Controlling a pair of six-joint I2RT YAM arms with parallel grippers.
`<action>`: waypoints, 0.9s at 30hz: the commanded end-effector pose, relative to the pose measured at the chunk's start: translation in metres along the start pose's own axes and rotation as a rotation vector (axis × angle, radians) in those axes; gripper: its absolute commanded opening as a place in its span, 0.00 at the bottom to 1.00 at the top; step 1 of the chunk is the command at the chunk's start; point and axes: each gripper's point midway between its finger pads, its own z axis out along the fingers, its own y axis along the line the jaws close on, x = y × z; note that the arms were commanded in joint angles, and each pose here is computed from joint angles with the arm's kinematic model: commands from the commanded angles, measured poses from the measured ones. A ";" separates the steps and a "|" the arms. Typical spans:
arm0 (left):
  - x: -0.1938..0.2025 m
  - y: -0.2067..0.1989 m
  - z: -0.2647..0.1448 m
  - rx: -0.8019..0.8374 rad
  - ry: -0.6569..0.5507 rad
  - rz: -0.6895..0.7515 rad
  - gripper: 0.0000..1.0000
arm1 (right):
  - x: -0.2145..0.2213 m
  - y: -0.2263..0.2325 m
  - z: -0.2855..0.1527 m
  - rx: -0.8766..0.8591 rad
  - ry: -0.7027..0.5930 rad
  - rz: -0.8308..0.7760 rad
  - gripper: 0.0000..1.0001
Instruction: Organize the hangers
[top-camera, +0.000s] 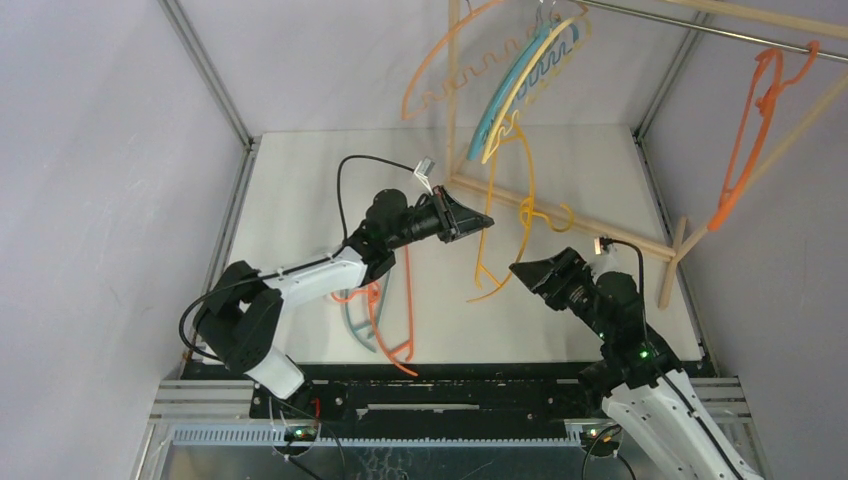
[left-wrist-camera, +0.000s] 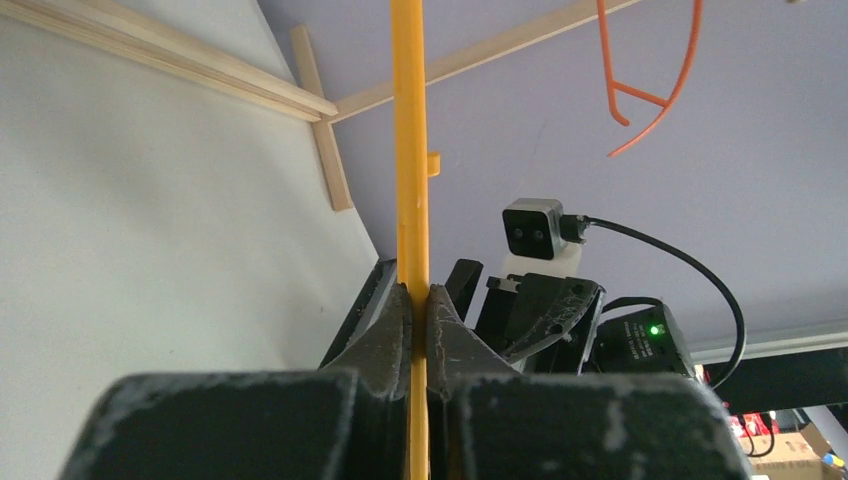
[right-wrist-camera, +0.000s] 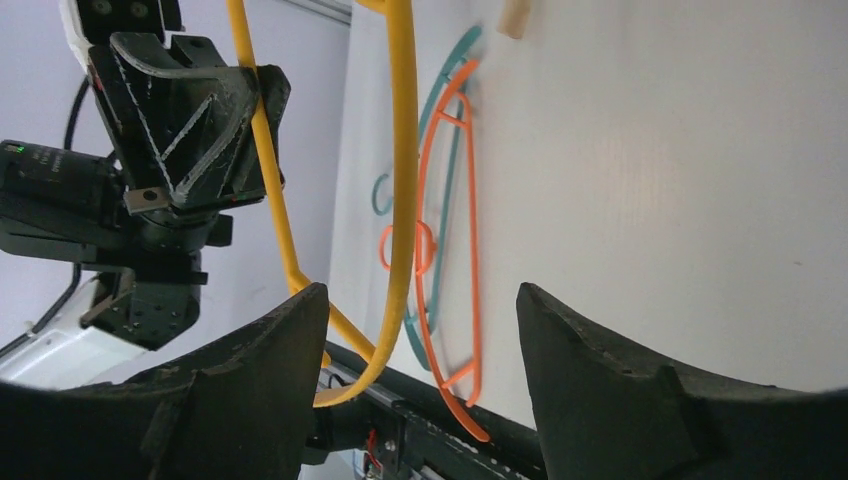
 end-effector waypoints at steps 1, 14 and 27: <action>-0.015 -0.040 -0.012 0.119 -0.057 0.038 0.00 | -0.015 0.035 0.005 -0.155 -0.057 0.040 0.76; -0.023 -0.049 -0.010 0.178 -0.094 0.001 0.00 | -0.006 0.058 0.032 -0.273 0.028 0.071 0.56; -0.006 -0.004 -0.005 0.058 -0.023 0.034 0.19 | -0.020 0.047 0.003 -0.126 -0.017 -0.107 0.00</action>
